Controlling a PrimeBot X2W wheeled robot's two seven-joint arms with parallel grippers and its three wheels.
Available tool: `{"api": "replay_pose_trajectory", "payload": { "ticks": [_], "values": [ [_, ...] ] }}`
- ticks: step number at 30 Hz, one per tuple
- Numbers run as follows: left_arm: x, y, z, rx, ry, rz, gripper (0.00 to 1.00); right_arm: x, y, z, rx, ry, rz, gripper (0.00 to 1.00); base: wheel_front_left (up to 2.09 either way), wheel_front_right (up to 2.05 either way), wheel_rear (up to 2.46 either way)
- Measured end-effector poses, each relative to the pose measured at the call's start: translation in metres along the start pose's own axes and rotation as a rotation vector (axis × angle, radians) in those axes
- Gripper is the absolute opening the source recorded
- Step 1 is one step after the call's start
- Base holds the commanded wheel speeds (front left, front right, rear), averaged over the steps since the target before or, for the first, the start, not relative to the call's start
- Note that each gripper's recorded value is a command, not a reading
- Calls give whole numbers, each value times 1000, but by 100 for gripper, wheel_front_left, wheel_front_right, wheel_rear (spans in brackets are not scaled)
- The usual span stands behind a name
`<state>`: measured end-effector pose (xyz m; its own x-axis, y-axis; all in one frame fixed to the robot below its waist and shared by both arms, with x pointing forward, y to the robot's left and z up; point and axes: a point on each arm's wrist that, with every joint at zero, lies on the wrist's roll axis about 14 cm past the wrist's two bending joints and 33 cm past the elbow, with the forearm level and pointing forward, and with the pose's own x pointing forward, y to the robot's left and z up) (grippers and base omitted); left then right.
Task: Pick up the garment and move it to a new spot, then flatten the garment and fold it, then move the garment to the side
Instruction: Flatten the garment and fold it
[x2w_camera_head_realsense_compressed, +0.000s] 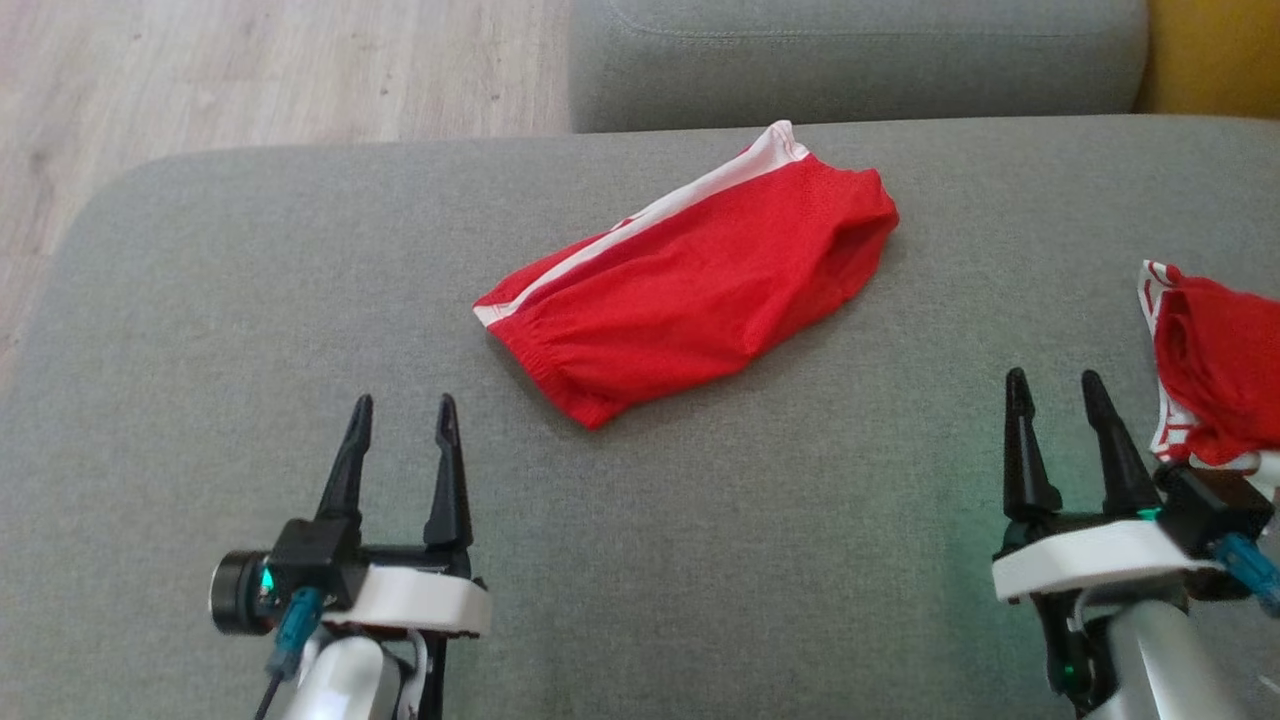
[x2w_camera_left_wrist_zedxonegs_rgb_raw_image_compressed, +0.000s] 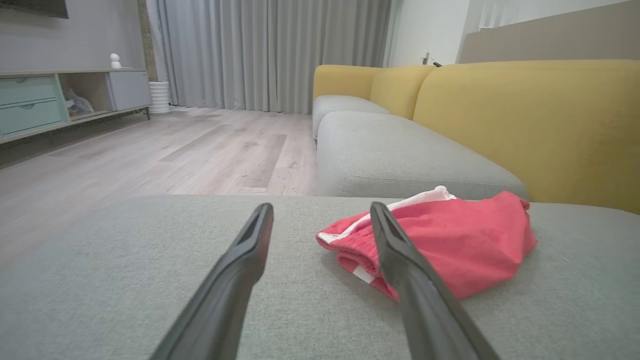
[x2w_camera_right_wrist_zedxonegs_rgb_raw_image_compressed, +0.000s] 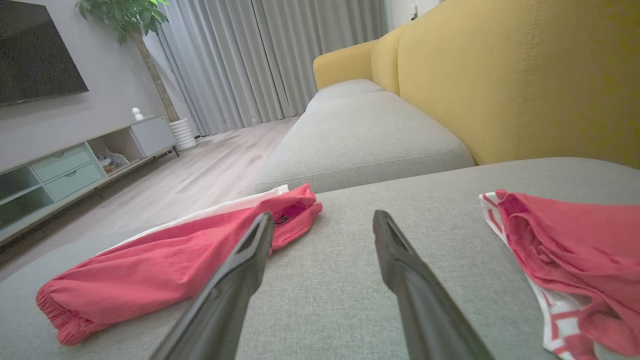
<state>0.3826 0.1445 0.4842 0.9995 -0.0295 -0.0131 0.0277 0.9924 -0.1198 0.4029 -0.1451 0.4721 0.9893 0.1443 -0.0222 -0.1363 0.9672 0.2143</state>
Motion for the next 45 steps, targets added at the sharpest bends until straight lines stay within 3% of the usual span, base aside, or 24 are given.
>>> {"api": "replay_pose_trajectory", "payload": {
  "ticks": [8, 16, 22, 24, 30, 35, 36, 45],
  "values": [
    [11, -1, -6, -5, 14, -19, 100, 24, 8, -5, -24, 12, 28, 100, 0, 0, 0],
    [37, 15, -14, 8, 32, 3, 100, 115, 5, -3, -53, 85, 44, 100, 0, 0, 0],
    [41, 31, -26, 24, 68, 43, 100, 169, 3, -38, 5, 234, 21, 100, 0, 0, 0],
    [40, 35, -28, 23, 76, 56, 100, 178, 2, -58, 58, 306, -4, 100, 0, 0, 0],
    [37, 38, -32, 23, 92, 68, 100, 180, 11, -109, 34, 476, 8, 100, 0, 0, 0],
    [39, 38, -28, 18, 79, 78, 100, 184, 11, -114, -11, 511, 16, 100, 0, 0, 0],
    [40, 36, -28, 17, 77, 73, 100, 184, 13, -114, -23, 520, 27, 0, 0, 0, 0],
    [45, 21, -27, 9, 71, 31, 100, 171, 9, -95, -9, 397, 21, 0, 0, 0, 0]
  ]
}}
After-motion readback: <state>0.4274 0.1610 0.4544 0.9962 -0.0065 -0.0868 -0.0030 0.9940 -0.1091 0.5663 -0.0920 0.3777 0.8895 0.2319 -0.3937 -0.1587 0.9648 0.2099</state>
